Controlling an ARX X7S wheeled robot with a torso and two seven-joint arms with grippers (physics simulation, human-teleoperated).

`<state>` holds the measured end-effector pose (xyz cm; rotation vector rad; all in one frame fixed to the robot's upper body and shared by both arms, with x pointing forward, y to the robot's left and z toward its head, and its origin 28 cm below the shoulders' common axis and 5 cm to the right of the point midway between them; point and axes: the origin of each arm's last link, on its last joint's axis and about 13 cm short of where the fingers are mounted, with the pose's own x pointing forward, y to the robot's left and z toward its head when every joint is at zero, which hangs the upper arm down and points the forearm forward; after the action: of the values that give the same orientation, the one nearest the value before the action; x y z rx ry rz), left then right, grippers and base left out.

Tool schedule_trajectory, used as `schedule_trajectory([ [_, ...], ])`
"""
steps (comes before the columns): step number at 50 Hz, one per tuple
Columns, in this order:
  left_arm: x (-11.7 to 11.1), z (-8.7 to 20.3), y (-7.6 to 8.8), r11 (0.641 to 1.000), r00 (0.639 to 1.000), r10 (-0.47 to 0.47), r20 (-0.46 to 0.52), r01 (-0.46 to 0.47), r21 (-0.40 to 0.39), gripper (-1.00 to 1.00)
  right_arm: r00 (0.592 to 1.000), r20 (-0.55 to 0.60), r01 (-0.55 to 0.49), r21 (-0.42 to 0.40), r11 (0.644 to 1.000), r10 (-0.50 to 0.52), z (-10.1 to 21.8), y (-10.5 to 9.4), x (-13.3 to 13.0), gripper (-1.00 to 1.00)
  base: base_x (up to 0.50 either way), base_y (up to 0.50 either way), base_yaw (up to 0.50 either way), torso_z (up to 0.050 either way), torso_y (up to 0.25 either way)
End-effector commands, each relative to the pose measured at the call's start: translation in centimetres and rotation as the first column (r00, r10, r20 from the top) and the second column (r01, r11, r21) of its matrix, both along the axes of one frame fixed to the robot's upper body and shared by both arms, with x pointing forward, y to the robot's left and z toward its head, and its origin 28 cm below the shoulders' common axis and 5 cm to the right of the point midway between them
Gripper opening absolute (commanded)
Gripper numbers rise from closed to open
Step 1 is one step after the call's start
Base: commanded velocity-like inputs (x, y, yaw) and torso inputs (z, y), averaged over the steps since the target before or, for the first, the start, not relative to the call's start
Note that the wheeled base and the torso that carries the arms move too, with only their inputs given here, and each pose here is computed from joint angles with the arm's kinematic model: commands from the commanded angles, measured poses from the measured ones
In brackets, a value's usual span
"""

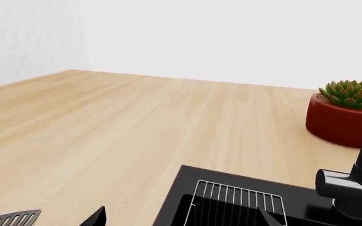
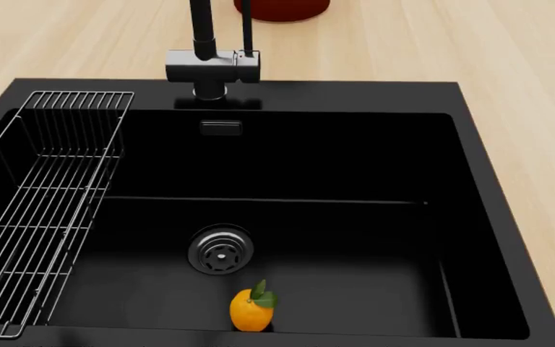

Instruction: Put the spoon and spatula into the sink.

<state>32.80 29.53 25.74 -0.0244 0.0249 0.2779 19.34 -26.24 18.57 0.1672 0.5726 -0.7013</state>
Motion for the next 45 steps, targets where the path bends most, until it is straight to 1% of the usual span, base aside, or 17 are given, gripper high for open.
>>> schedule_trajectory([
  [1,-0.2,0.1,0.1,1.0,1.0,0.002,0.005,-0.002,0.001,1.0,0.999,-0.048,-0.017,-0.109,0.994,0.012,0.5,0.4,-0.5,-1.0,0.0,0.0,0.0,0.0,0.0],
  [5,-0.3,0.2,0.1,1.0,1.0,0.003,0.007,-0.003,0.0,1.0,0.997,-0.005,-0.08,-0.192,0.978,0.08,3.4,1.1,0.0,-1.0,0.0,0.0,0.0,0.0,0.0],
  [7,-0.3,0.1,0.1,1.0,1.0,0.003,0.007,-0.003,-0.002,1.0,0.989,0.006,-0.141,-0.257,0.956,0.147,5.3,1.9,0.6,-1.0,0.0,0.0,0.0,0.0,0.0],
  [9,-0.2,0.0,0.1,1.0,1.0,0.004,0.005,-0.004,-0.004,1.0,0.981,0.019,-0.182,-0.283,0.942,0.195,6.4,2.6,1.2,-1.0,0.0,0.0,0.0,0.0,0.0],
  [12,-0.2,0.1,0.0,1.0,1.0,0.001,0.004,-0.001,-0.002,1.0,0.956,0.031,-0.265,-0.328,0.907,0.291,8.1,3.9,2.4,-1.0,0.0,0.0,0.0,0.0,0.0],
  [16,0.0,0.1,0.0,1.0,1.0,0.0,0.005,0.0,0.0,1.0,0.901,0.029,-0.393,-0.361,0.846,0.432,9.5,5.9,4.1,-1.0,0.0,0.0,0.0,0.0,0.0],
  [18,0.0,0.0,0.0,1.0,1.0,-0.002,0.004,0.002,0.0,1.0,0.861,0.032,-0.463,-0.363,0.808,0.508,10.1,7.1,5.0,-1.0,0.0,0.0,0.0,0.0,0.0],
  [21,0.1,0.0,0.1,1.0,1.0,0.001,0.004,-0.001,-0.001,1.0,0.821,0.023,-0.522,-0.374,0.767,0.57,10.6,8.2,5.6,-1.0,0.0,0.0,0.0,0.0,0.0],
  [24,0.0,0.0,0.1,1.0,1.0,0.001,0.004,-0.001,-0.001,1.0,0.757,0.017,-0.598,-0.384,0.703,0.653,11.2,9.6,6.5,-1.0,0.0,0.0,0.0,0.0,0.0],
  [30,0.0,0.0,-0.1,1.0,1.0,-0.004,0.004,0.004,0.0,1.0,0.697,0.013,-0.654,-0.396,0.644,0.717,11.8,10.8,7.7,-1.0,0.0,0.0,0.0,0.0,0.0],
  [33,0.0,0.1,-0.1,1.0,1.0,-0.006,0.004,0.006,0.003,1.0,0.674,0.014,-0.677,-0.391,0.624,0.739,11.9,11.2,8.5,-1.0,0.0,0.0,0.0,0.0,0.0],
  [38,0.0,0.1,-0.1,1.0,1.0,-0.004,0.005,0.004,0.003,1.0,0.6,0.021,-0.747,-0.343,0.569,0.8,12.5,12.3,10.6,-1.0,0.0,0.0,0.0,0.0,0.0],
  [40,0.1,0.1,-0.1,1.0,1.0,-0.003,0.005,0.003,0.001,1.0,0.573,0.01,-0.772,-0.327,0.544,0.819,12.7,12.7,11.4,-1.0,0.0,0.0,0.0,0.0,0.0],
  [41,0.1,0.1,-0.1,1.0,1.0,-0.004,0.005,0.004,0.003,1.0,0.551,-0.01,-0.791,-0.323,0.519,0.834,12.7,13.0,12.0,-1.0,0.0,0.0,0.0,0.0,0.0],
  [42,0.1,0.1,-0.1,1.0,1.0,-0.003,0.004,0.003,0.004,1.0,0.535,0.01,-0.799,-0.318,0.51,0.845,12.9,13.4,12.5,-1.0,0.0,0.0,0.0,0.0,0.0],
  [43,0.2,0.2,-0.1,1.0,1.0,-0.004,0.005,0.004,0.004,1.0,0.522,-0.018,-0.812,-0.317,0.49,0.853,13.1,13.6,13.2,-1.0,0.0,0.0,0.0,0.0,0.0],
  [45,0.2,0.2,-0.1,1.0,1.0,-0.004,0.005,0.004,0.003,1.0,0.507,-0.047,-0.827,-0.307,0.471,0.861,13.4,13.9,14.2,-1.0,0.0,0.0,0.0,0.0,0.0],
])
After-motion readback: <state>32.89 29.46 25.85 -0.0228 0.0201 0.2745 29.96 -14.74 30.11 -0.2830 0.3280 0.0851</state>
